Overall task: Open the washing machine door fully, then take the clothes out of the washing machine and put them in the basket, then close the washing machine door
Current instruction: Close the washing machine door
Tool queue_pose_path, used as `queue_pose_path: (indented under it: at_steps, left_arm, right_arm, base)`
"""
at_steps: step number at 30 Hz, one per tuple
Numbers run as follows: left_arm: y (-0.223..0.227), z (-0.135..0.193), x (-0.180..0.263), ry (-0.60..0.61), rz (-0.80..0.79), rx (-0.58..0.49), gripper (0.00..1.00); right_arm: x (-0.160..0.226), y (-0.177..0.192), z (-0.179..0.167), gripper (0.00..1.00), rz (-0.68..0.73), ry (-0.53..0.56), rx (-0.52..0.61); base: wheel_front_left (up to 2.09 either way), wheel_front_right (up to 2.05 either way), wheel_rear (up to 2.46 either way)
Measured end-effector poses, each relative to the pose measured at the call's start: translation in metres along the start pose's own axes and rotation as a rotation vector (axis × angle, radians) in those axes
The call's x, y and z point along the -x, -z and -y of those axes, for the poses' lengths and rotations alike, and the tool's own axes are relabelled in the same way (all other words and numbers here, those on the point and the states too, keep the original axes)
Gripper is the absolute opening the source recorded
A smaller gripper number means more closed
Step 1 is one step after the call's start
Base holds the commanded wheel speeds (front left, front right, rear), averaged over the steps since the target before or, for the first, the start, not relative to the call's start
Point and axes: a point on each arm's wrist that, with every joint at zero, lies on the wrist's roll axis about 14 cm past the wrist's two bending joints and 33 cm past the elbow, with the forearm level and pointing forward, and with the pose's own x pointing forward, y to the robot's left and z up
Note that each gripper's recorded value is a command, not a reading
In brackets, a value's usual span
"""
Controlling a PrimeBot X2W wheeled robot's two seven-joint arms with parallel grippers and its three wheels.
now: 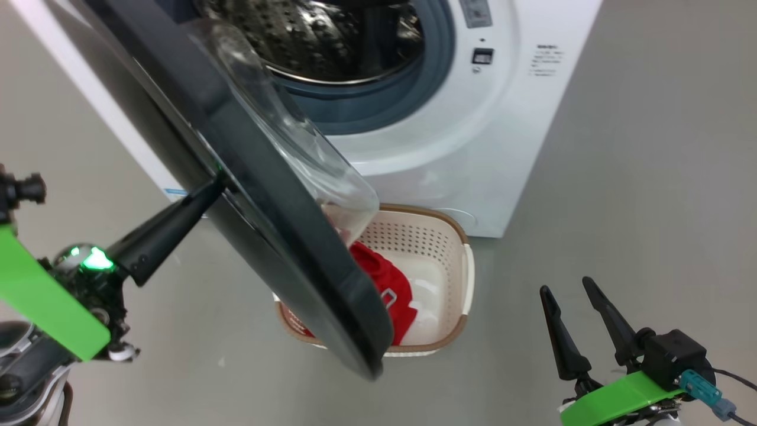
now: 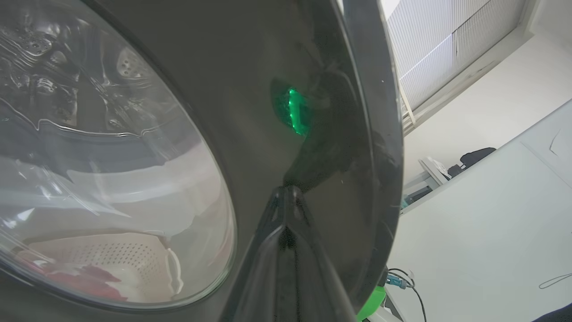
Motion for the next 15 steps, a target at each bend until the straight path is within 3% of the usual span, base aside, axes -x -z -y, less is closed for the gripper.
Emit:
queue_pose_path:
  at_steps: [15]
  left_arm:
    - [0.018, -0.002, -0.065, 0.074, -0.035, -0.018, 0.0]
  right_arm:
    - [0.01, -0.009, 0.038, 1.0, 0.029, 0.118, -0.014]
  base:
    - [0.0, 0.0, 0.0]
